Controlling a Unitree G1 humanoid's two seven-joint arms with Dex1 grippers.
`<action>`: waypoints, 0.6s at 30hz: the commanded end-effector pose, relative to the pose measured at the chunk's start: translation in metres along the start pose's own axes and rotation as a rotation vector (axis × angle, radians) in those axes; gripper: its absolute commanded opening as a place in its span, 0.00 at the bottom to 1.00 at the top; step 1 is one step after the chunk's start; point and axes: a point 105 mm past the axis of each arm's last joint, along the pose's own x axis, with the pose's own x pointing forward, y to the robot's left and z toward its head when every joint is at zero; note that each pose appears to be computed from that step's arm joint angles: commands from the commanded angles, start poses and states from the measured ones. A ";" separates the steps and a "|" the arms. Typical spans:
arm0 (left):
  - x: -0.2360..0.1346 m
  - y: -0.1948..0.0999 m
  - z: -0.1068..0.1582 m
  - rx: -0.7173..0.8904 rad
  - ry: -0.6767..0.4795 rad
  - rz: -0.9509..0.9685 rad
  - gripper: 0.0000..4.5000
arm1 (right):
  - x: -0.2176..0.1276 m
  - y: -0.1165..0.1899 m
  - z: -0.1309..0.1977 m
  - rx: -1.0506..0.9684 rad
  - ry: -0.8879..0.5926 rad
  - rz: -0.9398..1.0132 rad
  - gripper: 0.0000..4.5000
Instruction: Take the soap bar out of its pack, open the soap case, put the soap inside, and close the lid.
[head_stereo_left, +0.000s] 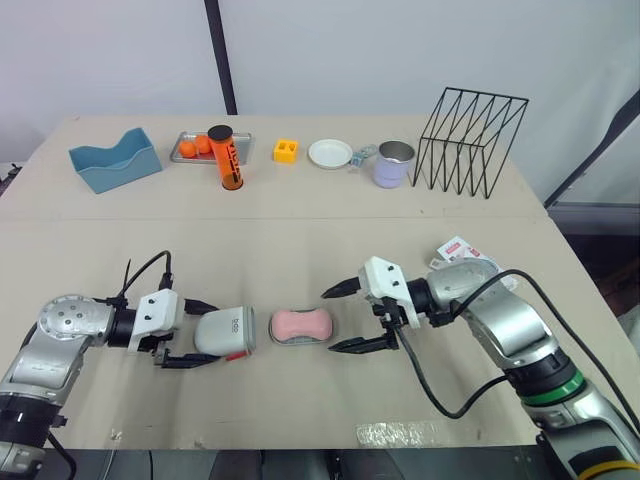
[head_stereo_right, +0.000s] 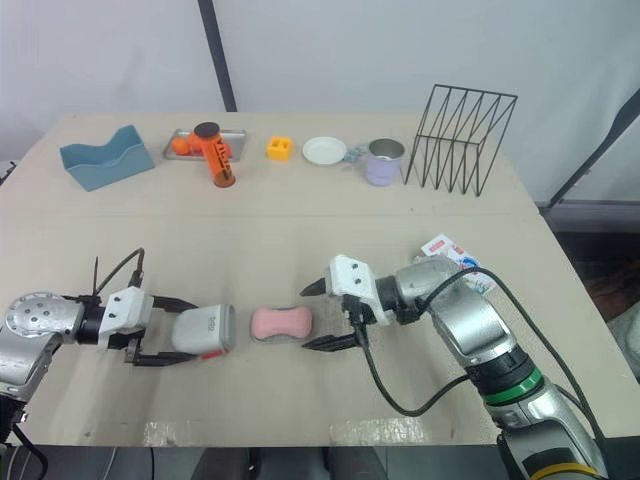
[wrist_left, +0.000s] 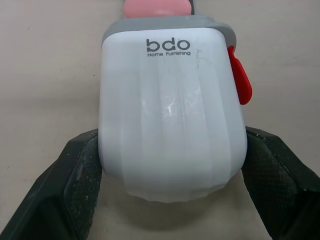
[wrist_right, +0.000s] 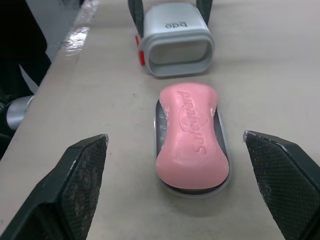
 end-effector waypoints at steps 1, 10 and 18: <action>-0.007 0.004 0.012 0.049 -0.010 0.005 0.77 | 0.007 0.004 0.013 -0.010 0.013 -0.014 1.00; -0.004 0.003 0.016 0.051 -0.025 -0.004 0.77 | 0.023 -0.002 0.008 -0.019 0.105 -0.071 1.00; -0.003 0.002 0.017 0.052 -0.026 -0.006 0.77 | 0.027 -0.010 0.002 -0.020 0.173 -0.099 1.00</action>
